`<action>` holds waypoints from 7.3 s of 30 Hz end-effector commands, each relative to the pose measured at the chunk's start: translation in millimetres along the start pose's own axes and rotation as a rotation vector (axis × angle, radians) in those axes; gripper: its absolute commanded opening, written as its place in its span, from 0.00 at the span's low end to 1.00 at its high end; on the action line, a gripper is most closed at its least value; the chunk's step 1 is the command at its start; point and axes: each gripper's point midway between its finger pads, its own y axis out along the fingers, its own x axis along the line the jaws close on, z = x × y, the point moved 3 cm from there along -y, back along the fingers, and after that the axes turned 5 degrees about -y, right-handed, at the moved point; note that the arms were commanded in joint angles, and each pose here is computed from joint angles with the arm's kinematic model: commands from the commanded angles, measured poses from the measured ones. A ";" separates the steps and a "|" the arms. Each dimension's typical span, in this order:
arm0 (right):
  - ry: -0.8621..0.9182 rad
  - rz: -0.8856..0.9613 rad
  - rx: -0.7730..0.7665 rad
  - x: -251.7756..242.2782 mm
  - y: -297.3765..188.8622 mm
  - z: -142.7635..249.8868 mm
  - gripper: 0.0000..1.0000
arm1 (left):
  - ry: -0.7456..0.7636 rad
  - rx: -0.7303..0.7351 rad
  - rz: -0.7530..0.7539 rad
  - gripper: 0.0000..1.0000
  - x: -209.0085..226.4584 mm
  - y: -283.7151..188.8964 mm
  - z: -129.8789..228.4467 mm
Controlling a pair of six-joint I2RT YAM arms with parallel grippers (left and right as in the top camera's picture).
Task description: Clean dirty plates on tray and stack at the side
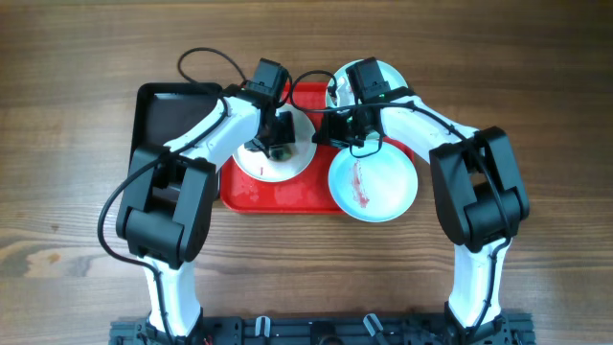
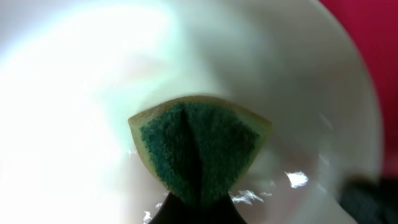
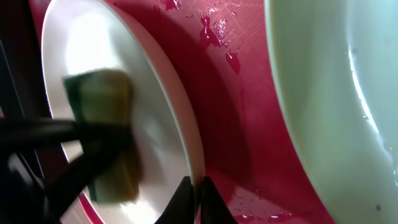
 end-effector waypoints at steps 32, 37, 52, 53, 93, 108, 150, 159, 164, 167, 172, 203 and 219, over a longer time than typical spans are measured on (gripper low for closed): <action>0.023 0.016 0.039 -11.0 13.9 7.9 0.04 | -0.064 -0.123 -0.185 0.04 33.5 18.9 -16.9; 0.022 0.016 0.039 -11.0 13.9 7.9 0.04 | -0.250 -0.244 -0.438 0.04 73.7 4.7 -19.6; 0.024 0.016 0.039 -10.8 13.9 7.9 0.05 | 0.011 0.306 -0.160 0.04 41.3 9.8 63.9; 0.024 0.015 0.040 -10.8 13.9 8.0 0.04 | 0.043 0.351 -0.074 0.04 30.0 9.2 69.8; 0.026 0.016 0.045 -11.0 14.0 9.1 0.04 | -0.186 -0.221 -0.177 0.04 24.4 -65.8 -10.3; -0.009 0.013 0.035 -9.8 14.4 6.9 0.17 | -0.179 -0.193 -0.193 0.04 57.0 -126.0 3.0; -0.061 0.711 -0.350 11.0 -164.5 7.4 0.04 | -0.252 -0.098 -0.027 0.04 55.3 -123.1 0.7; -0.103 0.948 -0.363 3.2 -183.6 19.8 0.04 | -0.252 -0.091 -0.032 0.04 56.1 -122.9 2.2; -0.198 1.032 -0.418 25.4 -179.5 22.7 0.04 | -0.252 -0.089 -0.034 0.04 56.4 -122.8 2.8; -0.240 1.083 -0.471 37.5 -180.2 22.4 0.04 | -0.252 -0.086 -0.036 0.04 56.7 -122.8 3.5; -0.311 1.210 -0.612 62.5 -188.9 23.9 0.04 | -0.252 -0.085 -0.036 0.04 56.8 -122.8 3.6; -0.541 1.392 -1.015 163.9 -201.4 53.4 0.04 | -0.254 -0.064 -0.051 0.04 59.3 -122.6 8.6; -0.196 0.544 -0.318 92.6 -82.2 34.3 0.04 | -0.254 -0.065 -0.050 0.04 59.2 -122.7 8.4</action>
